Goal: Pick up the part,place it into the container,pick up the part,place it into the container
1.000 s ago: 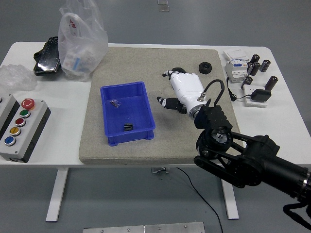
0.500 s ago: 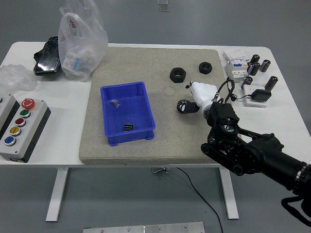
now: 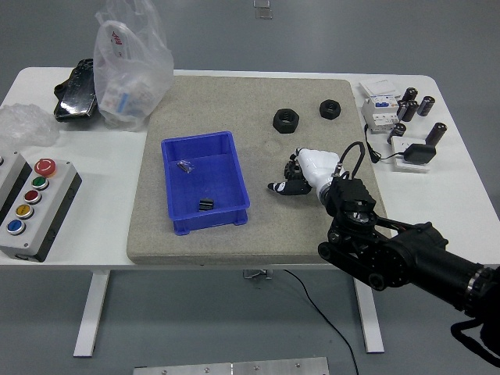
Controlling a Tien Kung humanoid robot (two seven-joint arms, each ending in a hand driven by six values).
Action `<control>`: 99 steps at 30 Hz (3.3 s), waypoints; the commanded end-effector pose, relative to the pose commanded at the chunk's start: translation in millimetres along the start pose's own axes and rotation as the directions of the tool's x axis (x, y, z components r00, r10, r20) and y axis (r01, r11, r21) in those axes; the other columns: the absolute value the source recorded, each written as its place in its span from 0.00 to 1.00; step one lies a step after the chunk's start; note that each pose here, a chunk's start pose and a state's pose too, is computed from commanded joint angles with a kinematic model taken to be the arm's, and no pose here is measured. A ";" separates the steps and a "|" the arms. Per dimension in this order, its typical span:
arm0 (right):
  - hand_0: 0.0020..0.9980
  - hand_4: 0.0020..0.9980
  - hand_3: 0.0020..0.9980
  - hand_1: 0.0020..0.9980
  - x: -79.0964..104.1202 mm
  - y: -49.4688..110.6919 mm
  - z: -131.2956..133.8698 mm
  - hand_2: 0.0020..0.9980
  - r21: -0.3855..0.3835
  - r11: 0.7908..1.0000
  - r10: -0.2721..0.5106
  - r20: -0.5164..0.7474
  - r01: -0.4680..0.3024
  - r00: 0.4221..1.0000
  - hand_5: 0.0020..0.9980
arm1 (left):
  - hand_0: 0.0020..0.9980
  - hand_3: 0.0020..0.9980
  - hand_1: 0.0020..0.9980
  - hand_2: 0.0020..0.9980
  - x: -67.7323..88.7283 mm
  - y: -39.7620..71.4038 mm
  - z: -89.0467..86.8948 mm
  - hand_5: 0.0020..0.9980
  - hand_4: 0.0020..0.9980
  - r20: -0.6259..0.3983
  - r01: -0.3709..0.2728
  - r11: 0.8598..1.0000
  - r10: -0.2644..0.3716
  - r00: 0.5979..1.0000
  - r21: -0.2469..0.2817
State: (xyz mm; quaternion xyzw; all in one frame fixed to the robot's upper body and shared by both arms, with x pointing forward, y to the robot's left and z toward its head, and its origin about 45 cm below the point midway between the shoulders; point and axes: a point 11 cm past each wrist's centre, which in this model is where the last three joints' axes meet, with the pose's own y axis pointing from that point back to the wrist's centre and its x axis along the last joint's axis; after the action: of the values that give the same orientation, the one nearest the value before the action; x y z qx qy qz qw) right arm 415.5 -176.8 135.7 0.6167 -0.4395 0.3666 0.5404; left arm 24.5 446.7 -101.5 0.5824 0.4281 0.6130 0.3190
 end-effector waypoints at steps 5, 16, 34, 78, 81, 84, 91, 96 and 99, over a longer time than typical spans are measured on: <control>0.29 0.18 0.49 0.46 1.2 0.5 1.2 0.41 0.003 1.000 0.019 -0.016 -0.019 1.000 0.07 | 0.91 0.90 0.93 0.89 -0.3 -0.1 -0.6 0.70 0.97 0.000 0.000 1.000 0.000 1.000 0.001; 0.27 0.07 0.43 0.43 12.8 2.4 3.0 0.34 0.019 0.996 0.090 -0.027 -0.090 0.996 0.00 | 0.91 0.90 0.92 0.89 -1.0 0.0 0.3 0.70 0.97 -0.001 0.001 1.000 -0.001 1.000 -0.009; 0.26 0.01 0.37 0.41 42.4 70.6 -106.3 0.31 0.428 0.888 0.224 -0.083 -0.168 0.971 0.00 | 0.91 0.90 0.92 0.89 -2.1 -0.1 -0.6 0.70 0.97 -0.004 0.004 1.000 -0.004 1.000 -0.007; 0.37 0.60 0.73 0.67 25.8 85.0 -128.8 0.73 0.535 0.842 0.126 -0.063 -0.074 0.990 0.19 | 0.88 0.90 0.90 0.86 -6.1 0.0 -1.1 0.69 0.97 -0.003 0.035 0.999 -0.035 0.999 -0.004; 0.37 0.60 0.73 0.67 33.9 82.8 -124.2 0.73 0.521 0.846 0.136 -0.004 -0.114 0.991 0.19 | 0.88 0.90 0.90 0.86 -6.1 -0.1 -1.4 0.69 0.97 -0.003 0.035 0.999 -0.035 0.999 -0.004; 0.36 0.61 0.72 0.65 46.4 79.7 -112.5 0.72 0.486 0.856 0.150 0.097 -0.178 0.984 0.21 | 0.88 0.90 0.89 0.86 -6.5 -0.1 -1.7 0.69 0.97 -0.004 0.035 0.999 -0.035 0.999 -0.003; 0.36 0.63 0.70 0.64 67.3 70.5 -61.6 0.70 0.347 0.880 0.184 0.381 -0.325 0.906 0.24 | 0.88 0.89 0.90 0.86 -7.1 -0.5 -4.6 0.69 0.97 -0.006 0.036 0.999 -0.036 0.999 0.003; 0.39 0.63 0.70 0.63 71.5 64.4 -13.3 0.70 0.212 0.895 0.217 0.562 -0.392 0.799 0.24 | 0.88 0.89 0.89 0.86 -8.1 -0.7 -6.5 0.69 0.97 -0.007 0.040 0.999 -0.040 0.999 0.008; 0.39 0.63 0.70 0.63 71.3 65.2 14.5 0.70 0.144 0.901 0.229 0.644 -0.409 0.730 0.24 | 0.88 0.89 0.89 0.86 -7.8 -0.7 -6.2 0.69 0.97 -0.008 0.042 0.999 -0.042 0.999 0.007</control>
State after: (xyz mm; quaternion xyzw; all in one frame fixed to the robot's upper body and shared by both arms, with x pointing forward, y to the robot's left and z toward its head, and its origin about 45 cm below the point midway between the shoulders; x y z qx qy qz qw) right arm 378.6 -203.5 222.2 0.6848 -0.6351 0.2925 0.2052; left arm 19.3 439.1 -105.3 0.5719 0.4437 0.6070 0.3279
